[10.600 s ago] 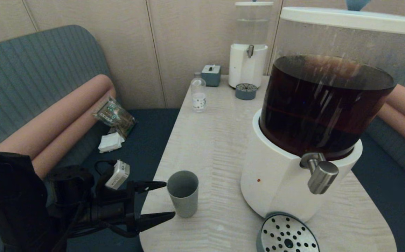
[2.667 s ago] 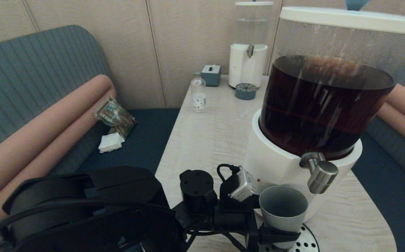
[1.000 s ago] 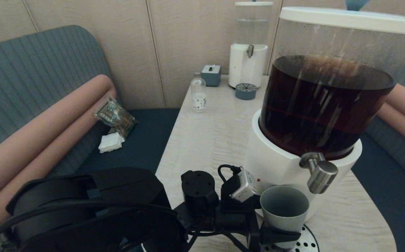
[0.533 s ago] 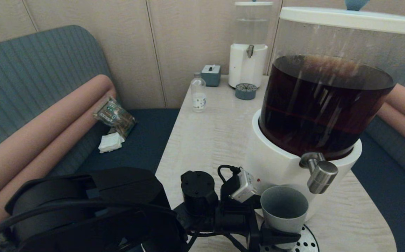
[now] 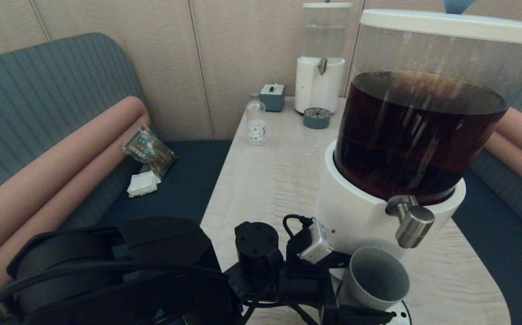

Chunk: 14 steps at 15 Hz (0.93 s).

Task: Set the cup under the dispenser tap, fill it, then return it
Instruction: Place it under the water dispenser

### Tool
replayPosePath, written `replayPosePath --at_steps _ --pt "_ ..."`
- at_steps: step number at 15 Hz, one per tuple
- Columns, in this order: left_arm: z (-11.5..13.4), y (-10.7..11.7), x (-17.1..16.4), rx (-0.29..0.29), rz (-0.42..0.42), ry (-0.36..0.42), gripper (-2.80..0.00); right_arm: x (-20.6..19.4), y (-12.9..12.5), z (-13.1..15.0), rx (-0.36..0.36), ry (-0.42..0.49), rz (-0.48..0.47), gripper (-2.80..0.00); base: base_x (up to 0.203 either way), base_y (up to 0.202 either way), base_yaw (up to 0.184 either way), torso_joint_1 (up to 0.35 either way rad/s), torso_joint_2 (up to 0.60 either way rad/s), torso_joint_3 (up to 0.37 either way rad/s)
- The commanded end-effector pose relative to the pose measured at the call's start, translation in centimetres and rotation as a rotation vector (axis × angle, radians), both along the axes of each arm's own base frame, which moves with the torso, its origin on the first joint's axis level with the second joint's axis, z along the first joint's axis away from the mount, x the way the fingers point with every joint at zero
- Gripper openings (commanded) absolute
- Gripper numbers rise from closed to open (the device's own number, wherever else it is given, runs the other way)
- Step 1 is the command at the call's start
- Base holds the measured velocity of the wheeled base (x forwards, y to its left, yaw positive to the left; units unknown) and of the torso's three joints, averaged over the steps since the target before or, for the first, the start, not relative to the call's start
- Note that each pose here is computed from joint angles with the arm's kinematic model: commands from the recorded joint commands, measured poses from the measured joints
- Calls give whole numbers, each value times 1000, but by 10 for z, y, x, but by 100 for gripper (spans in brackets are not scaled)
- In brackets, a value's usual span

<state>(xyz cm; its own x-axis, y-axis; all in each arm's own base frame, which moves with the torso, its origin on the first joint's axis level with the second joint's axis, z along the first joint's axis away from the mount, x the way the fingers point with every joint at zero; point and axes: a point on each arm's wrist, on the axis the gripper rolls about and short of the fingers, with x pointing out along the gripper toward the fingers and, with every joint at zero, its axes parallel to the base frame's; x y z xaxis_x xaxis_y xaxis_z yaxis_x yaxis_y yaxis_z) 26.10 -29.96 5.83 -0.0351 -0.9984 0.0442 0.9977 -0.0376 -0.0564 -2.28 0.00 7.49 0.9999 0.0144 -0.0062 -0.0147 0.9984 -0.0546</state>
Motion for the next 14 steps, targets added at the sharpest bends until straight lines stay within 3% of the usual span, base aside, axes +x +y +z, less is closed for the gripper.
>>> replayPosePath --at_steps 1,14 --pt "2 1 -1 -7 -1 -7 0 0 0 -3 -1 1 1 -280 0 0 0 0 0 0" --pt "4 10 -9 14 21 14 0 0 0 -3 -1 1 1 -280 0 0 0 0 0 0"
